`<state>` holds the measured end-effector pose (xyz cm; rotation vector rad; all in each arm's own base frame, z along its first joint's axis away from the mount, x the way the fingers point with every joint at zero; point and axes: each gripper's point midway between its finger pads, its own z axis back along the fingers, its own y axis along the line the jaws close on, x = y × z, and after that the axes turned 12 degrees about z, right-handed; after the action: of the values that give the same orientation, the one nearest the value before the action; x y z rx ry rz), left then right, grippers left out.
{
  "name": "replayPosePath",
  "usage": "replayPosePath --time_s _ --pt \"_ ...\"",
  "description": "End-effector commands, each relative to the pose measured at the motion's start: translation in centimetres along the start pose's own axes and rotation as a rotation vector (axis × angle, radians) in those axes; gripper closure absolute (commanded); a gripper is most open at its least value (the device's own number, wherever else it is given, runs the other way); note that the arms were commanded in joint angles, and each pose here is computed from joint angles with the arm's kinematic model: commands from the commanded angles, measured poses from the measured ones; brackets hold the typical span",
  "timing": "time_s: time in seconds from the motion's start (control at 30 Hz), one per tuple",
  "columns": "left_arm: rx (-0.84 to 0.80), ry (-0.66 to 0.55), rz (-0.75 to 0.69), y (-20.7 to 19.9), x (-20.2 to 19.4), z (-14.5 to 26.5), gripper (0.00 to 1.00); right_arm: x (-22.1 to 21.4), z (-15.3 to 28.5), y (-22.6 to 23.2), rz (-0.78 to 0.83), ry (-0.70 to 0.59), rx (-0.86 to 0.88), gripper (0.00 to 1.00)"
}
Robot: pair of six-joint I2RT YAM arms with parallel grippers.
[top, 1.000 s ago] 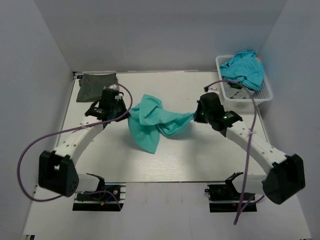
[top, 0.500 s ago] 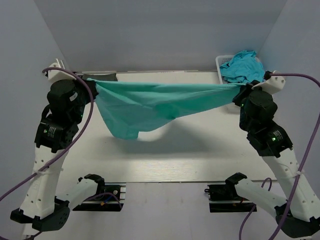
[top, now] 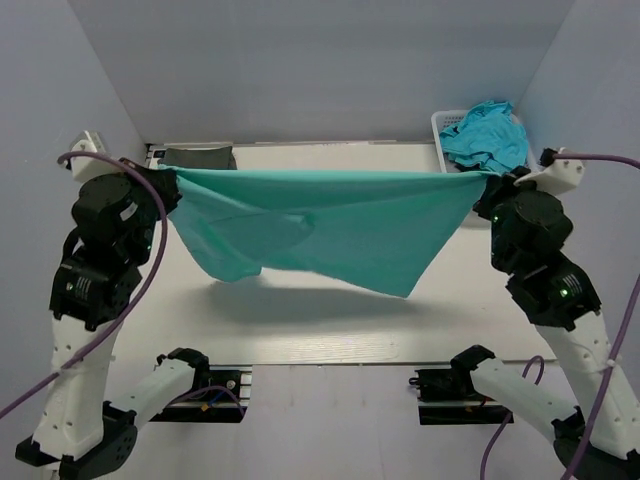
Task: Fold and stack the t-shirts
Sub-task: Flatten out the tshirt
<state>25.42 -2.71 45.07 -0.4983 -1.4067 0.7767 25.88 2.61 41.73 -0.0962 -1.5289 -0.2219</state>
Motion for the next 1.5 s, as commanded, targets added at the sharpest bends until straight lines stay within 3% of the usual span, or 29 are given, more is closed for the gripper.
replayPosePath --time_s 0.0,0.2,0.27,0.47,0.53,0.6,0.7,0.8,0.87,0.9,0.97,1.0,1.03,1.07,1.1,1.2,1.23,1.27,1.3,1.33,1.37,1.4,1.43,1.47 --pt "0.078 0.068 -0.047 0.7 -2.6 -3.3 1.00 -1.7 -1.3 0.9 0.031 0.054 -0.017 1.00" --pt "0.217 0.181 -0.136 3.3 -8.3 -9.7 1.00 -6.1 -4.5 2.1 0.096 0.149 -0.078 1.00" --pt "0.312 0.209 -0.168 5.1 -10.4 -12.8 1.00 -8.4 -6.5 2.3 0.147 0.207 -0.114 1.00" --pt "0.394 0.286 -0.187 7.1 -14.8 -20.1 1.00 -13.7 -13.2 4.3 0.202 0.335 -0.116 1.00" --pt "0.464 0.323 -0.203 9.7 -16.7 -23.0 1.00 -13.7 -14.8 4.2 0.202 0.343 -0.127 1.00" --pt "0.452 0.330 -0.187 9.6 -18.0 -26.3 1.00 -17.4 -18.6 4.3 0.242 0.431 -0.123 1.00" --pt "0.440 0.338 -0.178 10.5 -19.3 -29.5 1.00 -17.3 -21.1 5.0 0.226 0.426 -0.099 1.00" --pt "0.405 0.357 -0.177 11.3 -21.7 -33.3 1.00 -20.8 -25.2 6.0 0.247 0.479 -0.068 1.00" --pt "0.363 0.348 -0.176 11.0 -22.2 -35.5 0.90 -20.4 -27.3 6.7 0.226 0.457 -0.048 1.00" --pt "0.365 0.362 -0.177 12.3 -24.2 -37.2 0.82 -24.4 -28.9 6.7 0.253 0.521 -0.060 1.00" --pt "0.324 0.350 -0.169 11.7 -24.2 -39.4 0.60 -22.2 -31.6 6.7 0.231 0.465 -0.087 1.00" --pt "0.316 0.364 -0.160 11.9 -24.5 -40.3 0.49 -27.3 -32.9 6.9 0.266 0.547 -0.086 0.98" --pt "0.310 0.382 -0.168 11.9 -25.2 -41.5 0.19 -22.7 -35.4 8.5 0.214 0.450 -0.054 0.89" --pt "0.307 0.388 -0.161 12.0 -25.1 -42.0 0.04 -25.2 -35.9 8.6 0.235 0.508 -0.048 0.75" --pt "0.288 0.410 -0.163 11.5 -25.2 -41.9 0.00 -23.6 -36.4 9.1 0.229 0.499 -0.033 0.42" --pt "0.231 0.405 -0.181 9.2 -23.2 -40.6 0.00 -24.1 -35.9 10.2 0.223 0.524 0.029 0.14" --pt "0.231 0.427 -0.204 10.2 -24.0 -39.8 0.00 -19.7 -34.6 10.9 0.189 0.455 0.071 0.10" --pt "0.218 0.428 -0.200 9.7 -23.5 -38.9 0.00 -24.4 -32.7 10.0 0.220 0.556 0.081 0.10" --pt "0.219 0.432 -0.212 9.4 -22.4 -36.8 0.00 -23.5 -32.3 10.9 0.197 0.517 0.128 0.10" --pt "0.218 0.431 -0.211 9.1 -21.8 -35.7 0.00 -19.0 -30.5 11.3 0.164 0.450 0.167 0.10" --pt "0.226 0.442 -0.222 8.8 -21.8 -34.3 0.00 -22.9 -28.5 10.6 0.185 0.539 0.174 0.10" --pt "0.260 0.489 -0.236 10.1 -23.1 -32.5 0.00 -21.2 -27.1 11.0 0.163 0.516 0.202 0.10" --pt "0.253 0.468 -0.236 9.1 -21.3 -30.7 0.00 -21.5 -25.3 10.6 0.162 0.536 0.211 0.10" --pt "0.278 0.506 -0.224 9.8 -21.6 -29.0 0.00 -23.7 -23.7 9.9 0.175 0.596 0.212 0.10"
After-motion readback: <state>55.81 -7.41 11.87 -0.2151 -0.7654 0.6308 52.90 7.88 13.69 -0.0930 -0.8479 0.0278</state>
